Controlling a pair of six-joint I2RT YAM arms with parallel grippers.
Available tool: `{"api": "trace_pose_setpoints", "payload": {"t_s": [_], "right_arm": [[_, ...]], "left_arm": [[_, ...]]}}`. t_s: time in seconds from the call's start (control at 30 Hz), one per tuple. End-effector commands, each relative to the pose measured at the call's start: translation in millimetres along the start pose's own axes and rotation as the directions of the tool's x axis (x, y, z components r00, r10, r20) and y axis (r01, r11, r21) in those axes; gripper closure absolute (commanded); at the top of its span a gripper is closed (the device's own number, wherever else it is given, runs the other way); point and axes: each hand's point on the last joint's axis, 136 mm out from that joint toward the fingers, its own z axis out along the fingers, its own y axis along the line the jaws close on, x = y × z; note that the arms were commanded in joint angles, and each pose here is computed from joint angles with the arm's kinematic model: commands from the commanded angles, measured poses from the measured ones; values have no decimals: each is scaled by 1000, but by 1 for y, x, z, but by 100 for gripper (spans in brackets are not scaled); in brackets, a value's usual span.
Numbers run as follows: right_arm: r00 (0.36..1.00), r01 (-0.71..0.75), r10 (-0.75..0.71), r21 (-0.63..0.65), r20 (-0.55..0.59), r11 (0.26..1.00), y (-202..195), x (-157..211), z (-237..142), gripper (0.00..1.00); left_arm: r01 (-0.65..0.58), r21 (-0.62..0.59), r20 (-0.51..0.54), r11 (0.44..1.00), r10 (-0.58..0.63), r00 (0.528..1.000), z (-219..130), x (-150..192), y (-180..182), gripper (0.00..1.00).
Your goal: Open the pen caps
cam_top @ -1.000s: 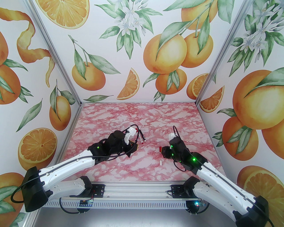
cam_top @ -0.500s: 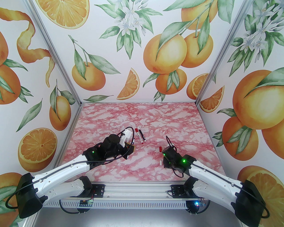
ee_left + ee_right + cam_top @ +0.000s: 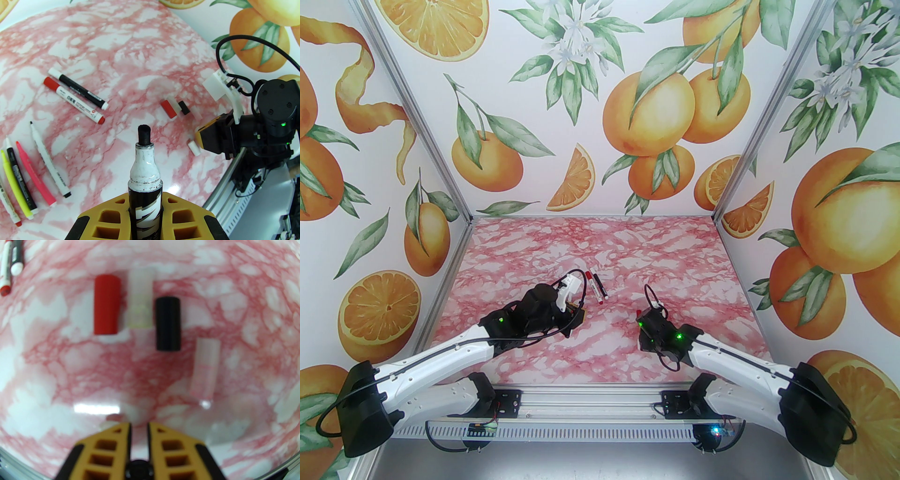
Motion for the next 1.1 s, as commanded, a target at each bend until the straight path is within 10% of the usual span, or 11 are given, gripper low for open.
{"api": "trace_pose_setpoints", "payload": {"t_s": [0.0,1.07], "right_arm": [[1000,-17,17,1,18,1000,2,-2,4,84],[1000,6,-7,22,22,1000,4,-8,4,73]], "left_arm": [[-12,4,34,1000,12,999,-2,-13,-3,100],[67,-89,-7,994,-68,998,18,0,16,100]]}}
